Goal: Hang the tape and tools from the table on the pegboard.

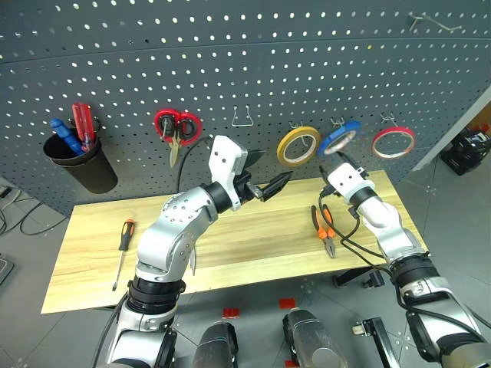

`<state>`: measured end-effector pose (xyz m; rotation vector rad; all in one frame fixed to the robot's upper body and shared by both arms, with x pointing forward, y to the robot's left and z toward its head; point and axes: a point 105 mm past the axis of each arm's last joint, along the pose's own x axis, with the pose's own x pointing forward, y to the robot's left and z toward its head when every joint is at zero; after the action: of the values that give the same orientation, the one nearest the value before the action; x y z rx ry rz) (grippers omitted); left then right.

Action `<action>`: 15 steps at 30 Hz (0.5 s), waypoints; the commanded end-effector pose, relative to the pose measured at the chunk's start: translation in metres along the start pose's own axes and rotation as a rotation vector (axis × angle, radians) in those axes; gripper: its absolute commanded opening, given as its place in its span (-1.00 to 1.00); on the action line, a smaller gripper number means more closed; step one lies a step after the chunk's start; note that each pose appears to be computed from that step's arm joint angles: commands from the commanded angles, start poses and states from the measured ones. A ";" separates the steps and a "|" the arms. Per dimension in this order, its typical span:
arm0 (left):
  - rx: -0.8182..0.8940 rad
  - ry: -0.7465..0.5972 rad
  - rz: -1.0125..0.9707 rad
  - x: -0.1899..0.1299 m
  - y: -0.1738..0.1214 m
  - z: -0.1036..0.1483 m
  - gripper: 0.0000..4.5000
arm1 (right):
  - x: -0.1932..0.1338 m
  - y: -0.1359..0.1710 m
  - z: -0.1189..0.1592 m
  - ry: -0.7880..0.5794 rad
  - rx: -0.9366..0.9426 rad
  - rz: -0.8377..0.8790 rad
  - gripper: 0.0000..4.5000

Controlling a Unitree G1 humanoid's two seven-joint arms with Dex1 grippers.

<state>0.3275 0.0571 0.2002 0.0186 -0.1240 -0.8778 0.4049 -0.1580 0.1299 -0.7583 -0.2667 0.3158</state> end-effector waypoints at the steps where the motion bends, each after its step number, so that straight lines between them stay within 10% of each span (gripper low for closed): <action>1: 0.026 -0.040 -0.027 0.000 -0.008 0.011 1.00 | -0.003 -0.009 0.008 -0.028 0.022 -0.043 0.91; 15: 0.036 0.089 -0.110 -0.028 -0.020 -0.029 1.00 | -0.047 -0.010 -0.002 0.210 0.222 -0.020 0.98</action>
<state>0.3056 0.0654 0.1585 0.0684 -0.0029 -0.9538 0.3658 -0.1826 0.1096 -0.5952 -0.0126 0.2536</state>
